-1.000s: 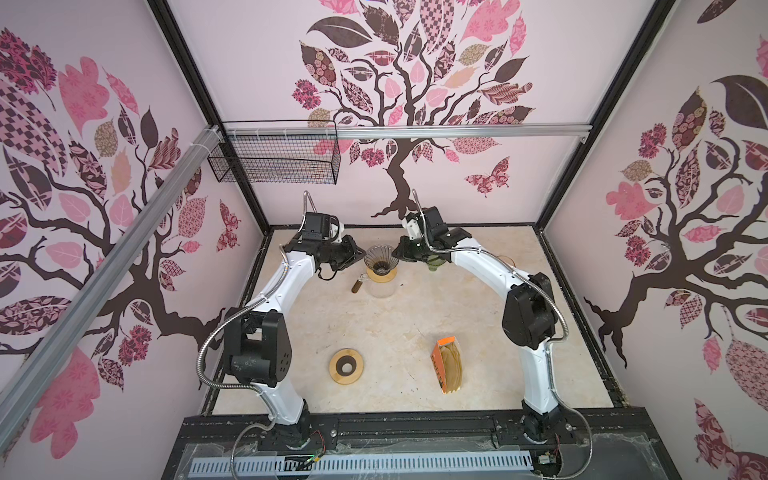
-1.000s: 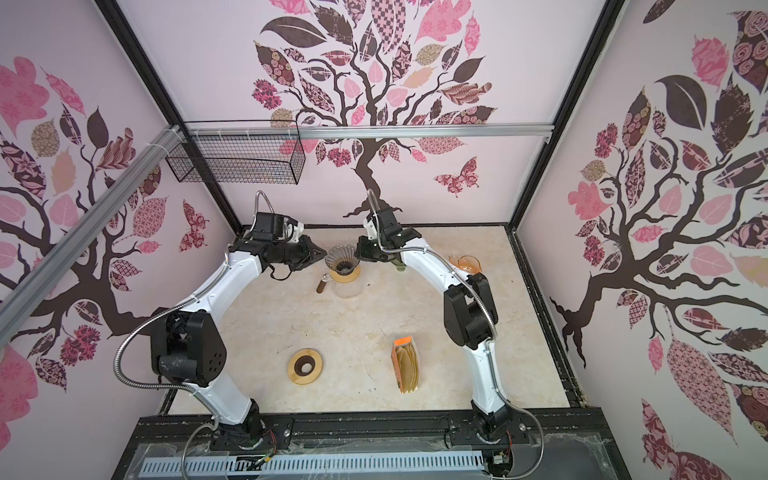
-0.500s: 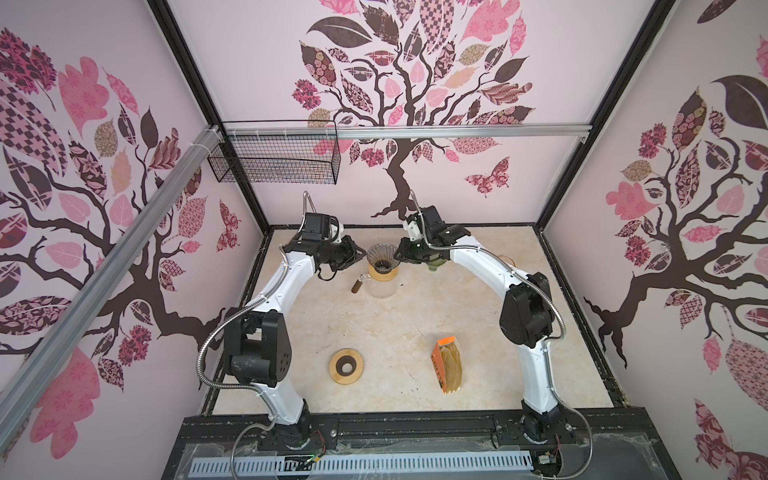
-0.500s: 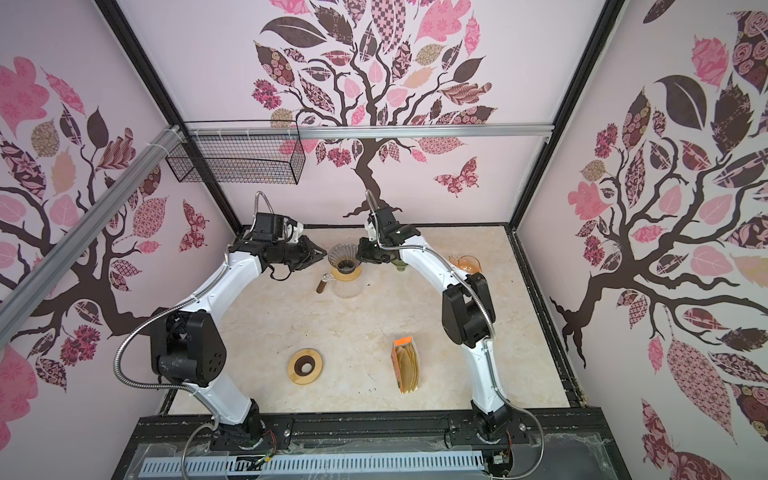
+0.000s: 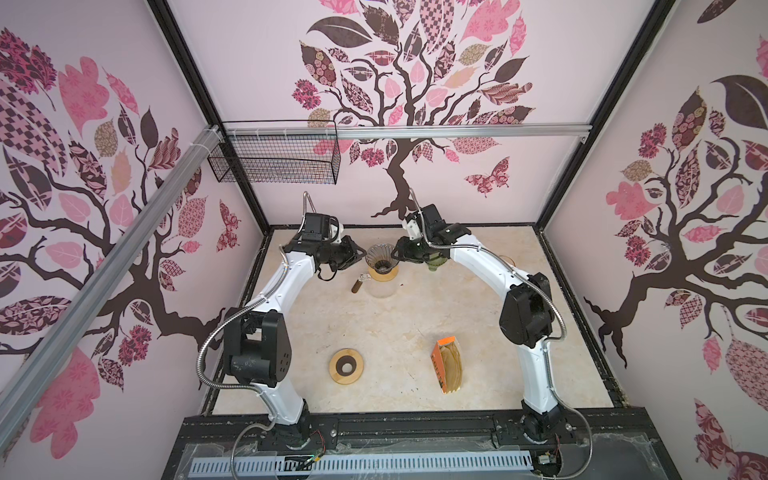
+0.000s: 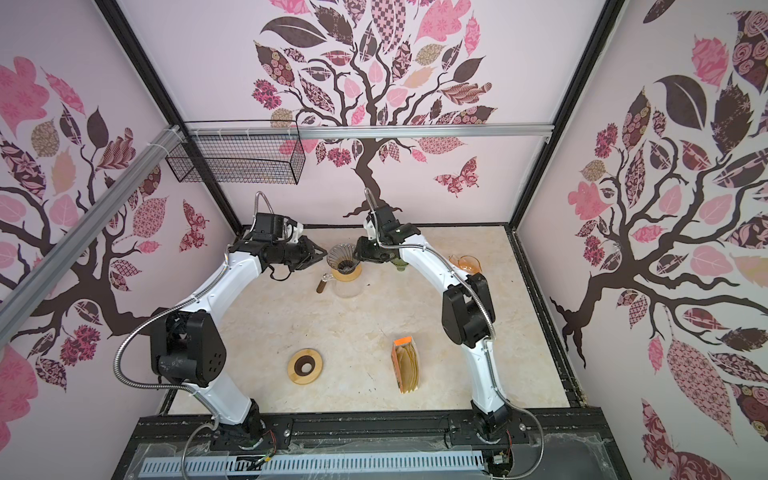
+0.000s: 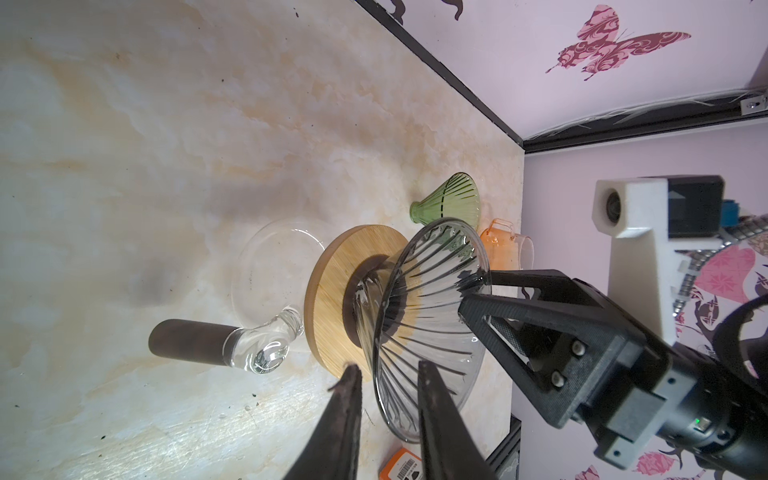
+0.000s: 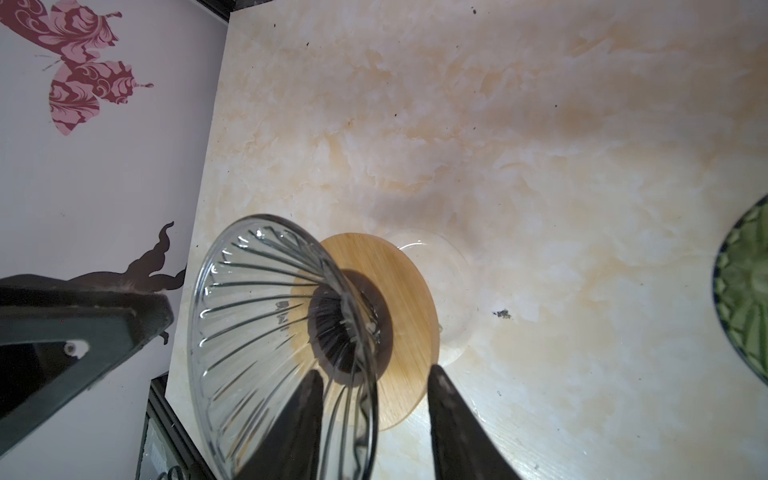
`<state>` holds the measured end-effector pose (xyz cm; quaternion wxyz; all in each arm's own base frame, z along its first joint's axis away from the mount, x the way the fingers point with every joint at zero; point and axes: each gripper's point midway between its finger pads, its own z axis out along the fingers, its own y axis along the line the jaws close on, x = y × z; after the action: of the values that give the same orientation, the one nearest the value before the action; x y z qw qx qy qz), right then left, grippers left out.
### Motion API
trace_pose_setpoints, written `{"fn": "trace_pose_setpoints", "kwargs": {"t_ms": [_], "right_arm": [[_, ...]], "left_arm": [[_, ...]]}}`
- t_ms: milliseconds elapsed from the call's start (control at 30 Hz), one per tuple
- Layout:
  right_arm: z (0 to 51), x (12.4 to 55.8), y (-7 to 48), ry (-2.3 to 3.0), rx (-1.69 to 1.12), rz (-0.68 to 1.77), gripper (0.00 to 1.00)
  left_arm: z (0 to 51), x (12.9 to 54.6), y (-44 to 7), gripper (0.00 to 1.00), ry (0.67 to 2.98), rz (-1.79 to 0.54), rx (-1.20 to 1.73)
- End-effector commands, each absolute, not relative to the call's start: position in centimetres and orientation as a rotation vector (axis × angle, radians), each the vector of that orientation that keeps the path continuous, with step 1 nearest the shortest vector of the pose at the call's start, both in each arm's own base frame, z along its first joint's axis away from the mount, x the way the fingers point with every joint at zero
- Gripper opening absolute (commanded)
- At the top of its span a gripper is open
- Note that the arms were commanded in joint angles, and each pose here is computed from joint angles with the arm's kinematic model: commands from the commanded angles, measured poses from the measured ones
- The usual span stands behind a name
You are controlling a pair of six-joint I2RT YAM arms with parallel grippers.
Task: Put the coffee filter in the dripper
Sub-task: 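Open the right gripper and raise it off the grey dripper, then move the right gripper to the orange filter box while left gripper withdraws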
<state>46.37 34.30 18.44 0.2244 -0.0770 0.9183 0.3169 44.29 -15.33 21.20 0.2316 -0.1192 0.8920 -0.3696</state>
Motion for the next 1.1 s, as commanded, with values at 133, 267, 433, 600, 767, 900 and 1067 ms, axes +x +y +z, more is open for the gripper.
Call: {"fn": "trace_pose_setpoints", "kwargs": {"t_ms": [133, 267, 433, 600, 767, 900, 1067], "right_arm": [[23.6, 46.4, 34.0, 2.401, -0.234, 0.900, 0.54], [26.5, 45.6, 32.8, 2.329, -0.212, 0.881, 0.62], [29.0, 43.6, 30.3, 2.254, -0.171, 0.837, 0.75], [29.9, 40.1, 26.5, 2.199, -0.083, 0.787, 0.89], [27.8, 35.6, 21.6, 2.199, 0.034, 0.703, 0.93], [23.8, 31.1, 19.1, 2.277, 0.051, 0.680, 0.91], [18.9, 26.1, 17.5, 2.417, 0.018, 0.685, 0.83]], "left_arm": [[23.2, 43.7, -14.4, 0.33, 2.391, -0.974, -0.302], [24.5, 43.4, -13.6, 0.42, 2.358, -0.928, -0.297], [26.3, 43.1, -12.3, 0.51, 2.302, -0.845, -0.305], [27.8, 42.4, -11.4, 0.64, 2.258, -0.792, -0.311], [30.1, 41.3, -11.9, 0.75, 2.201, -0.769, -0.272], [31.7, 39.2, -13.3, 0.84, 2.168, -0.763, -0.169], [33.1, 36.2, -14.8, 0.95, 2.109, -0.819, -0.061]]}}
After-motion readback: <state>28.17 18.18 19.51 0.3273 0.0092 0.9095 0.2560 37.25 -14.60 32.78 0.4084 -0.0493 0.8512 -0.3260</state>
